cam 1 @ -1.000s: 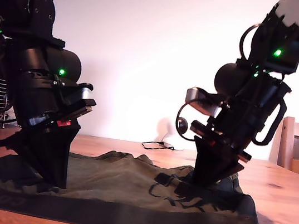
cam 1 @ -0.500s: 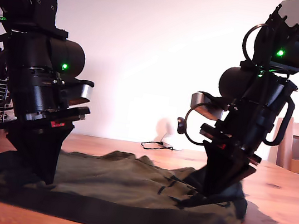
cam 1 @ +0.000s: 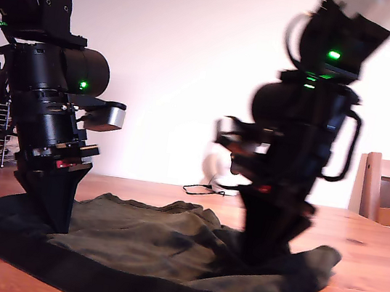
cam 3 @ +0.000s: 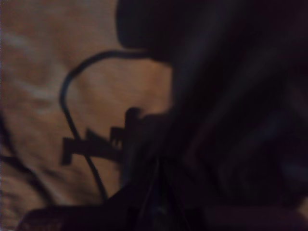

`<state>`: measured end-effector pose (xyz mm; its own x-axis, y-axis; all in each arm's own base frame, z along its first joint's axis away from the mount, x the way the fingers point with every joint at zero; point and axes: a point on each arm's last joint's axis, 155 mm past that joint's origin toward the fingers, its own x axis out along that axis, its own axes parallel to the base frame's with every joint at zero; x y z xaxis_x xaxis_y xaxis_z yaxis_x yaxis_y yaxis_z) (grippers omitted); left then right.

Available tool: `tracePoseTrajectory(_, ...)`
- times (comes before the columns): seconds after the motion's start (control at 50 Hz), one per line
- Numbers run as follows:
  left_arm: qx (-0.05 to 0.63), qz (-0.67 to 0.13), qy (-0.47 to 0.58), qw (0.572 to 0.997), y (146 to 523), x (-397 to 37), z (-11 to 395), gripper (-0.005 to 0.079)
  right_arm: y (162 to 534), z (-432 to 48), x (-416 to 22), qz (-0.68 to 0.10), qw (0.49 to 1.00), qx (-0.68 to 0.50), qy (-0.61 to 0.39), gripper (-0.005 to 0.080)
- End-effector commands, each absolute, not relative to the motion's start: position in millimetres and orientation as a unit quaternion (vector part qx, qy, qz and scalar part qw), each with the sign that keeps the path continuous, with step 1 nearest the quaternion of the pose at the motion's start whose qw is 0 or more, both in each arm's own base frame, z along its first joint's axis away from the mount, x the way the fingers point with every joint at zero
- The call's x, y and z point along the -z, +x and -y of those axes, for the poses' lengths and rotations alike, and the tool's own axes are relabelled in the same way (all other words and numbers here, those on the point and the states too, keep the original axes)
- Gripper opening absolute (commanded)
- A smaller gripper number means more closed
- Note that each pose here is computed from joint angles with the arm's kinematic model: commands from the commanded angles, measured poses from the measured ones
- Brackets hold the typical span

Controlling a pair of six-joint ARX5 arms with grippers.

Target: Fold the underwear in front of you. After folding it, place it to the left side.

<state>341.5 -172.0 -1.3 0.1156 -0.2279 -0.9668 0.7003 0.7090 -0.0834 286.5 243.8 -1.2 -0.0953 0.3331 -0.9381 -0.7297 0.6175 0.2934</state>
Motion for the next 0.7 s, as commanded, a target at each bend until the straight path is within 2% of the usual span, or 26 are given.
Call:
tracePoseTrajectory(0.0,0.317,-0.612,0.221,0.69,329.6,33.2,159.7,-0.0024,271.1,-249.8,10.5,-0.632,0.638,-0.409,-0.165,-0.0011)
tracePoseTrajectory(0.44,0.334,-0.519,0.293,0.73,372.6,27.2,176.5,-0.0024,234.8,-279.6,10.6,-0.638,0.612,-0.429,-0.185,-0.0011)
tracePoseTrajectory(0.68,0.357,-0.515,0.309,0.715,365.9,37.3,187.9,-0.0024,209.2,-317.4,6.9,-0.62,0.605,-0.465,-0.184,-0.0011)
